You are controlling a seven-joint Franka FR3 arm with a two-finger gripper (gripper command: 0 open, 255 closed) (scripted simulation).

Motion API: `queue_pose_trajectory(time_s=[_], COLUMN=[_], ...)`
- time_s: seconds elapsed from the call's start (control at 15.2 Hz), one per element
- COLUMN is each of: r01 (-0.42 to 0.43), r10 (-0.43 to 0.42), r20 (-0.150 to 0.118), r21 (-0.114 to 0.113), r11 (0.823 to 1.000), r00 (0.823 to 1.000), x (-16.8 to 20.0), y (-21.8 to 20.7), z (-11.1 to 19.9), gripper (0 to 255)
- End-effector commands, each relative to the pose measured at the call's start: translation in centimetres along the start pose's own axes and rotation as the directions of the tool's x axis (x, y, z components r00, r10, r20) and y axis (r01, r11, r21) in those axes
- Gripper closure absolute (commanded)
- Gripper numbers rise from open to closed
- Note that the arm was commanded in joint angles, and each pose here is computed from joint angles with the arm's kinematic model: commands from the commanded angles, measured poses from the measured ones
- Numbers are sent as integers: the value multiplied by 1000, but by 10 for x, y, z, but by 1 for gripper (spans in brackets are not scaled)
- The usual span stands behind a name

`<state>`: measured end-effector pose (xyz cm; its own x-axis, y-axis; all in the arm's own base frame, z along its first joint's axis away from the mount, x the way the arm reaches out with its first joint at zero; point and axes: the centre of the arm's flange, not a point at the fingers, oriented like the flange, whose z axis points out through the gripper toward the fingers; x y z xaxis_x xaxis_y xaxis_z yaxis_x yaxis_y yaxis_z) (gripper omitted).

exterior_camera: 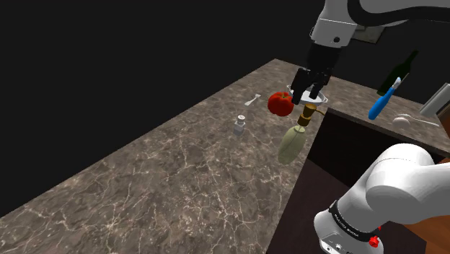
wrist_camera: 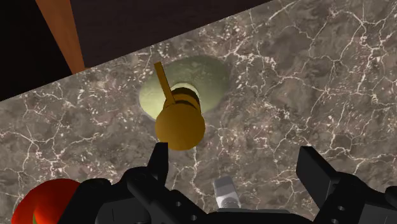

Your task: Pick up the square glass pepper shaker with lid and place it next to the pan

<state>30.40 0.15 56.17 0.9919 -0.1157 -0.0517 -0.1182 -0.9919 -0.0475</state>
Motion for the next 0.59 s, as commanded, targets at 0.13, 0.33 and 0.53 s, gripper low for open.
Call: queue_pose_trajectory(time_s=[0.13,0.33,0.53], r01=[-7,-17,-26], r10=[7,17,28], r20=[11,28,44], r21=[-7,-18,-30], r11=[1000,1000,999], r00=[1000,999,999], x=[23,58,92], y=[-6,-14,-22], z=[14,37,60], gripper=[0,0,0])
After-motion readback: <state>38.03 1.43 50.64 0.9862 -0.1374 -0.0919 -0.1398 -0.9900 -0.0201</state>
